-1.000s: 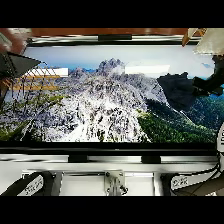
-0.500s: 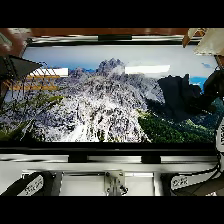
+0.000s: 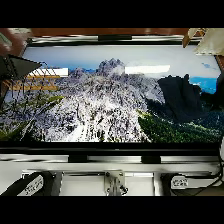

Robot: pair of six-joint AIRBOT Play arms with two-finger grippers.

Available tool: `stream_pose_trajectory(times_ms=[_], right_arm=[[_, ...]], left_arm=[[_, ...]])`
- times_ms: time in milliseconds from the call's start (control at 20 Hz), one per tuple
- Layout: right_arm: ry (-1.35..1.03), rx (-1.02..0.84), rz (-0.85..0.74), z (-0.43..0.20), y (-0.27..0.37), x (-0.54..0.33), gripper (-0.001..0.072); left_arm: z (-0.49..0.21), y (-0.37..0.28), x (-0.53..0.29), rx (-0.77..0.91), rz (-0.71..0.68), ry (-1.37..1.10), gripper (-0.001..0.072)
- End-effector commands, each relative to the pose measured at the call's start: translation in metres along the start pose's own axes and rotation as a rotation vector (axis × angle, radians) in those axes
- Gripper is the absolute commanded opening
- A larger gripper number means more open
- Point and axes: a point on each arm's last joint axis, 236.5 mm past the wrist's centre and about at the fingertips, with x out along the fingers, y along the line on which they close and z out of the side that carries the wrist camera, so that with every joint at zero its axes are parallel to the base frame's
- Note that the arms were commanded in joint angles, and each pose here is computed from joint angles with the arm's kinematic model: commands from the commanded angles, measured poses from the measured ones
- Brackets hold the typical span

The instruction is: Fold the shirts.

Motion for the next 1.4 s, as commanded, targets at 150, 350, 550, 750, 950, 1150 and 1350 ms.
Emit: stream_pose_trajectory(times_ms=[150,350,550,750,950,1150,1350], right_arm=[[-0.29,0.083,0.446,0.076,0.098,-0.027,0.0213],[-0.152,0.073,0.419,0.064,0.109,0.03,0.0214],[-0.132,0.082,0.412,0.07,0.118,0.068,0.0213],[-0.166,0.081,0.244,0.078,0.08,0.083,0.0214],[-0.099,0.157,-0.016,0.061,0.005,0.091,0.0213],[-0.015,0.231,0.065,0.046,-0.005,0.099,0.0286],[0.007,0.145,0.265,0.039,0.02,0.079,0.0507]], left_arm=[[0.002,0.001,0.0,-0.001,0.004,-0.008,0.0039],[0.002,0.001,0.0,-0.001,0.004,-0.008,0.0039],[0.002,0.001,0.0,-0.005,0.005,-0.009,0.0039],[0.011,0.005,0.0,-0.006,0.021,-0.045,0.0039],[0.011,0.006,0.0,-0.024,0.022,-0.049,0.0039],[0.007,-0.002,0.006,-0.015,0.002,-0.031,0.0039],[0.002,-0.01,0.013,-0.003,-0.015,-0.01,0.0038]])
